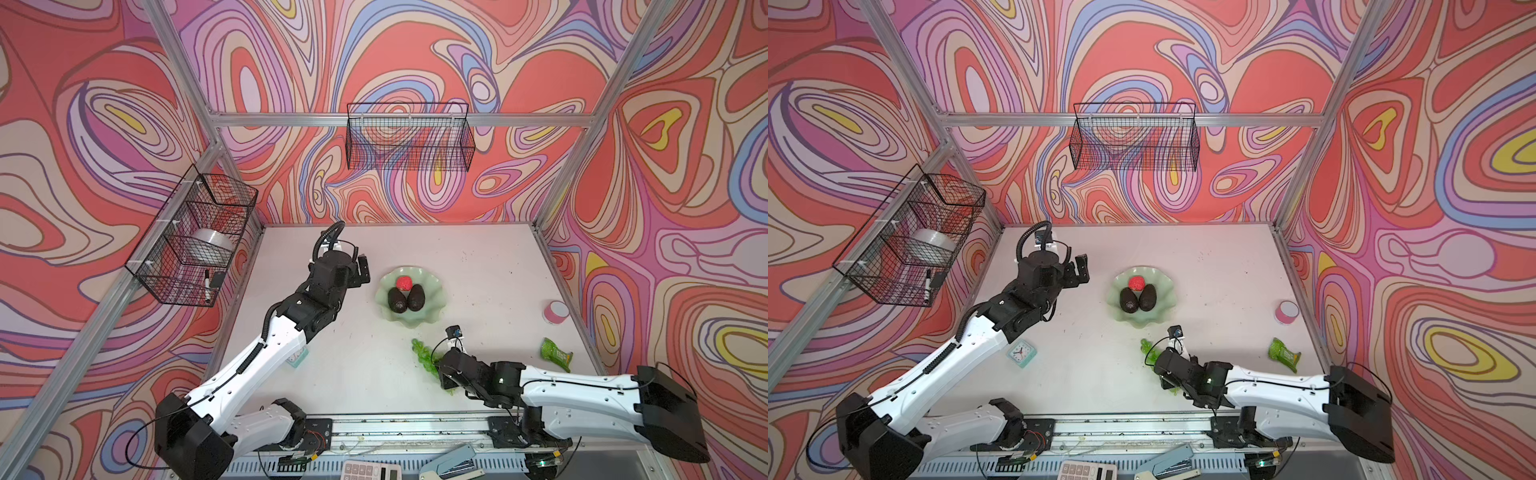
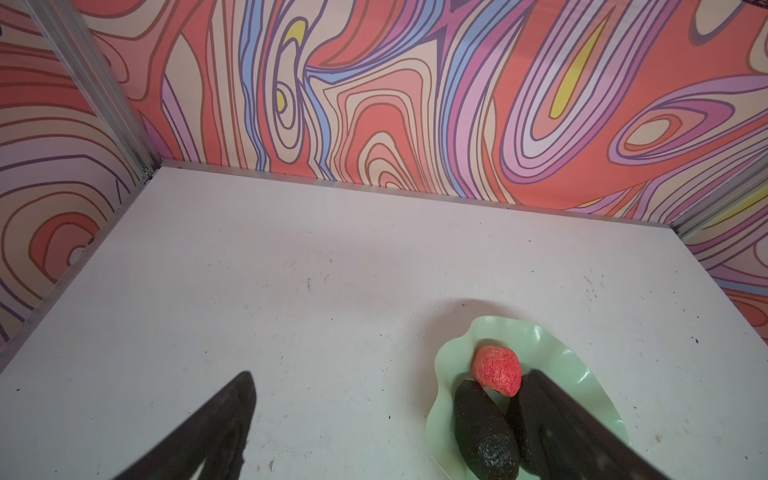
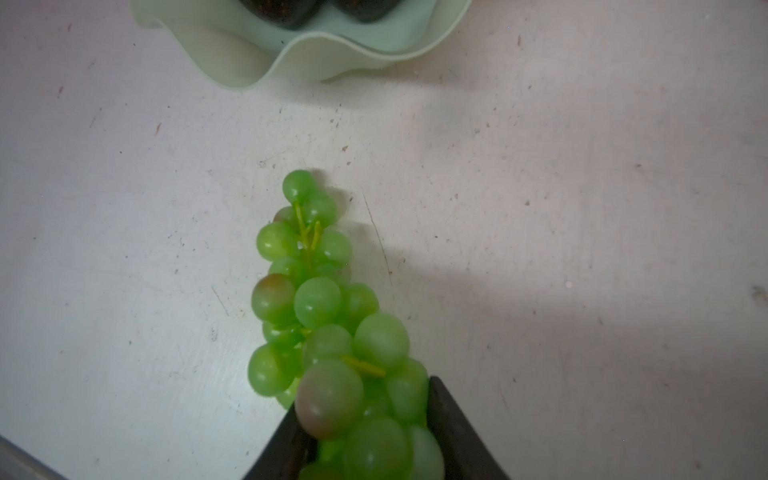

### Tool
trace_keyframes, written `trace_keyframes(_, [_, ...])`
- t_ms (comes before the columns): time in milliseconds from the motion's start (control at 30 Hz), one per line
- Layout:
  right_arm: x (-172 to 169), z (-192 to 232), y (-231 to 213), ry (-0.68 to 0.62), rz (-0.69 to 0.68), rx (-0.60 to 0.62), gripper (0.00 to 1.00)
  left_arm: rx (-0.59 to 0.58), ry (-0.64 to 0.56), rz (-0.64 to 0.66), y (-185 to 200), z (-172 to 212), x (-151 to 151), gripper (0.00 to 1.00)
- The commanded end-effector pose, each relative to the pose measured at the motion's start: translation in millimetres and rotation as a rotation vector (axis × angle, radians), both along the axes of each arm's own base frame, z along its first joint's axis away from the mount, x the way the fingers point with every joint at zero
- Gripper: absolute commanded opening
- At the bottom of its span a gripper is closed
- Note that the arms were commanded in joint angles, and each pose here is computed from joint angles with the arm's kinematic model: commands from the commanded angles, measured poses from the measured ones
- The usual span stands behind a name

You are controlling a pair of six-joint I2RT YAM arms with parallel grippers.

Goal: Place and organize the fake fruits in the fruit bowl

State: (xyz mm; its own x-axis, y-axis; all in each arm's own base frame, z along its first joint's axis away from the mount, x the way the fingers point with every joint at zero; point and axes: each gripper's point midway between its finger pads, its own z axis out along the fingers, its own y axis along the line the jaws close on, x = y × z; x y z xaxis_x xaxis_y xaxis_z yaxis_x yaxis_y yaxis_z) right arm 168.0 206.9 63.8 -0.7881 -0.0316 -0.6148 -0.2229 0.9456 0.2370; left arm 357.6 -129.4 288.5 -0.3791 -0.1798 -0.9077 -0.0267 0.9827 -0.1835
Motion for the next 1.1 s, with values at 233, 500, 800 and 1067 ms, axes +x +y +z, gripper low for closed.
trace_keyframes(233, [18.7, 83.5, -66.0, -0.145, -0.284, 0.000, 0.36, 0.013, -0.016, 0.034, 12.3, 5.1, -1.8, 1.00])
trace_keyframes(500, [42.7, 130.4, -71.3, -0.187, -0.281, -0.012, 0.45, 0.011, 0.002, 0.046, 16.9, -3.0, -4.3, 1.00])
trace_keyframes(800, [18.8, 54.7, -4.3, -0.022, 0.092, 0.067, 0.87, 0.017, 0.017, 0.056, 22.3, -7.1, -7.2, 1.00])
trace_keyframes(1067, [9.8, 17.3, 7.8, 0.020, 0.200, 0.040, 0.91, 0.015, 0.018, 0.067, 26.5, -8.2, -8.3, 1.00])
